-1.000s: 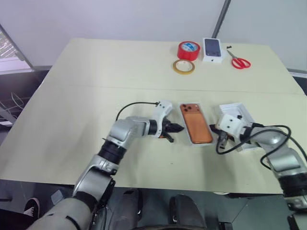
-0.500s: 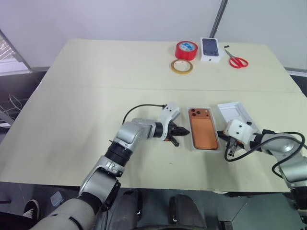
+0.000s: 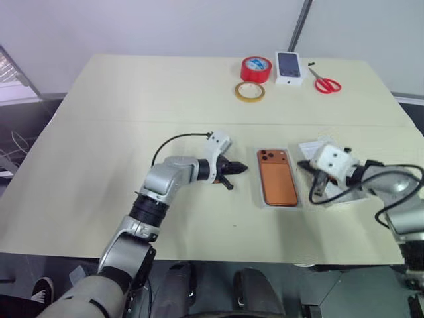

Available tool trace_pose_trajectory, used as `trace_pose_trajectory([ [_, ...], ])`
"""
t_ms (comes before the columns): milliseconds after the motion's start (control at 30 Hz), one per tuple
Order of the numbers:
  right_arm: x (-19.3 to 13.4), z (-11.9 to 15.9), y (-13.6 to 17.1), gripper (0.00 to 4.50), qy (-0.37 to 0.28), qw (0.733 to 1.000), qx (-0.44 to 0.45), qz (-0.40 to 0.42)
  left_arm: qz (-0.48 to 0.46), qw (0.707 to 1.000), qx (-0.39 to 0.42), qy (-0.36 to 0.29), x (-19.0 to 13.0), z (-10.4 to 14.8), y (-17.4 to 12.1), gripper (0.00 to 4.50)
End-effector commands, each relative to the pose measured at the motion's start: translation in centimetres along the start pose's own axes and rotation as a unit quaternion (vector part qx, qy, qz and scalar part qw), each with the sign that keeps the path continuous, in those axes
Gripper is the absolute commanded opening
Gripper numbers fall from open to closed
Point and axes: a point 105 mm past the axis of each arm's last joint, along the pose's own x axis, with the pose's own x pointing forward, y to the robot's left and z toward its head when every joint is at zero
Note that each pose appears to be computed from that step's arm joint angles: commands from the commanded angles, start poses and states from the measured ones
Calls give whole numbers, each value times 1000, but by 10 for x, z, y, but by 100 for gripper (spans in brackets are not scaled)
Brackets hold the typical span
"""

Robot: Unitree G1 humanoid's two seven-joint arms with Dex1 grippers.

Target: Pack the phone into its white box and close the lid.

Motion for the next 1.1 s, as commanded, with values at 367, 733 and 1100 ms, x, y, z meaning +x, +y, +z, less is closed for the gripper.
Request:
trace_pose_trajectory([
  [367,25,-22,-25,3,41,997,-39,-54,24,998,27,-47,-10,17,3,1],
  [733,-11,-3,-20,296,-15,994,102,-33,40,991,92,-90,-67,31,25,293],
  [1100,-31,-15,-7,449,41,977,194,-79,15,957,267,-110,-116,27,21,448],
])
